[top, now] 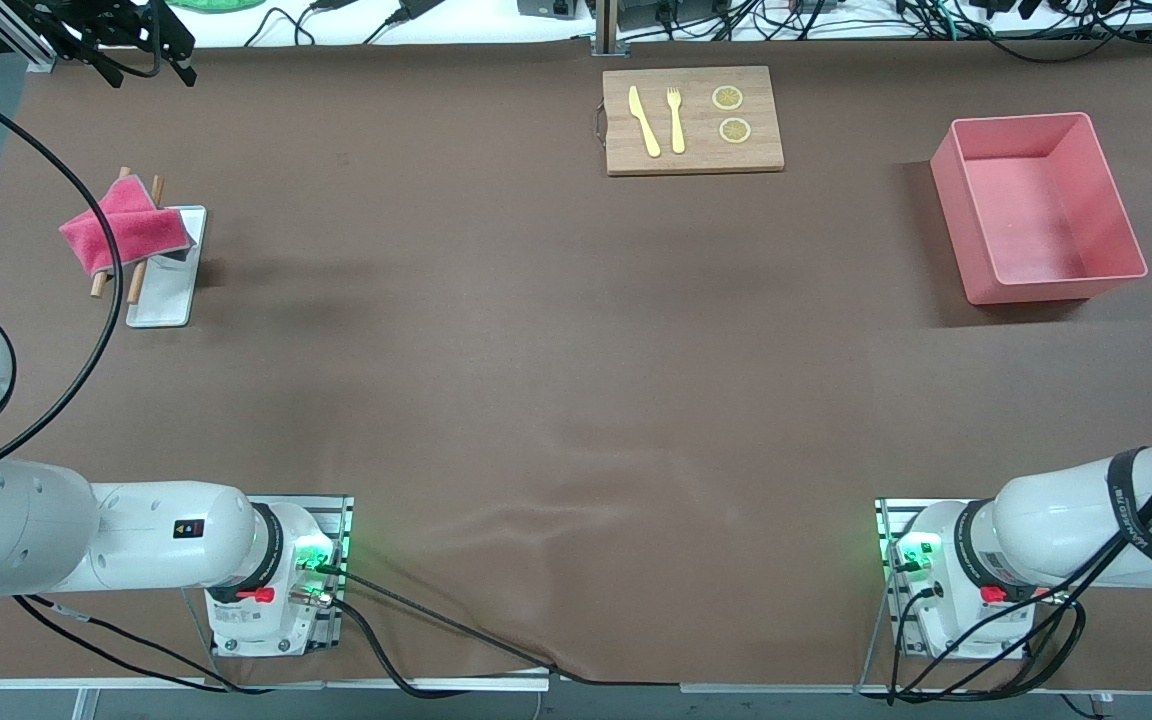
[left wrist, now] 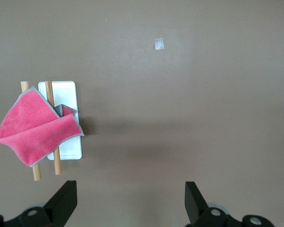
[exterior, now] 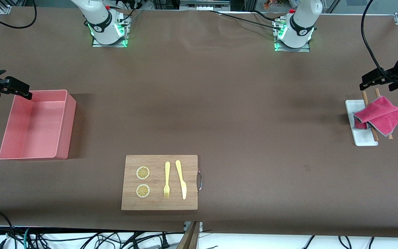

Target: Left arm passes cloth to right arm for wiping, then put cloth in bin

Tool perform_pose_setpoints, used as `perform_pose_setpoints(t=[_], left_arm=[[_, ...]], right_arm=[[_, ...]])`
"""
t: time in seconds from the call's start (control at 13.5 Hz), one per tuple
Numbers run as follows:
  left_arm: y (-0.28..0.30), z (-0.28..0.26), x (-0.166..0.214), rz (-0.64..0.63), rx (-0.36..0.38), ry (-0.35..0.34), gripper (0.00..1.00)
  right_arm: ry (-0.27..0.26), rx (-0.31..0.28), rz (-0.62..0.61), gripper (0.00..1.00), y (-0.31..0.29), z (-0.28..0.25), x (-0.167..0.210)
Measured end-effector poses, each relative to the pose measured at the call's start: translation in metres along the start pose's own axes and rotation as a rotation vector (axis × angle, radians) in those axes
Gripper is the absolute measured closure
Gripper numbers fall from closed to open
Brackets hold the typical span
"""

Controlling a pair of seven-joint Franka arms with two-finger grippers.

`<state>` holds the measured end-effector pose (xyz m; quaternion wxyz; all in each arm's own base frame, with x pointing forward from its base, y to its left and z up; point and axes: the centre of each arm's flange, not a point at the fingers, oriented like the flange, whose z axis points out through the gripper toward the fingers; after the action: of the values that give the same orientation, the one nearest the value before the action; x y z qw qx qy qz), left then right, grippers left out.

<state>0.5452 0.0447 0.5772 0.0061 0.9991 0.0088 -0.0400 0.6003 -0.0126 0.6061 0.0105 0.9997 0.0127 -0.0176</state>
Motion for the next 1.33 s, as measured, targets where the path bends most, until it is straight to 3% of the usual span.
perform_pose_setpoints(t=[1.33], left_arm=[[0.0013,0.0027,0.0029,0.014,-0.002,-0.004,0.0]], right_arm=[[0.0,0.0,-0.001,0.0,0.0,0.0,0.0]])
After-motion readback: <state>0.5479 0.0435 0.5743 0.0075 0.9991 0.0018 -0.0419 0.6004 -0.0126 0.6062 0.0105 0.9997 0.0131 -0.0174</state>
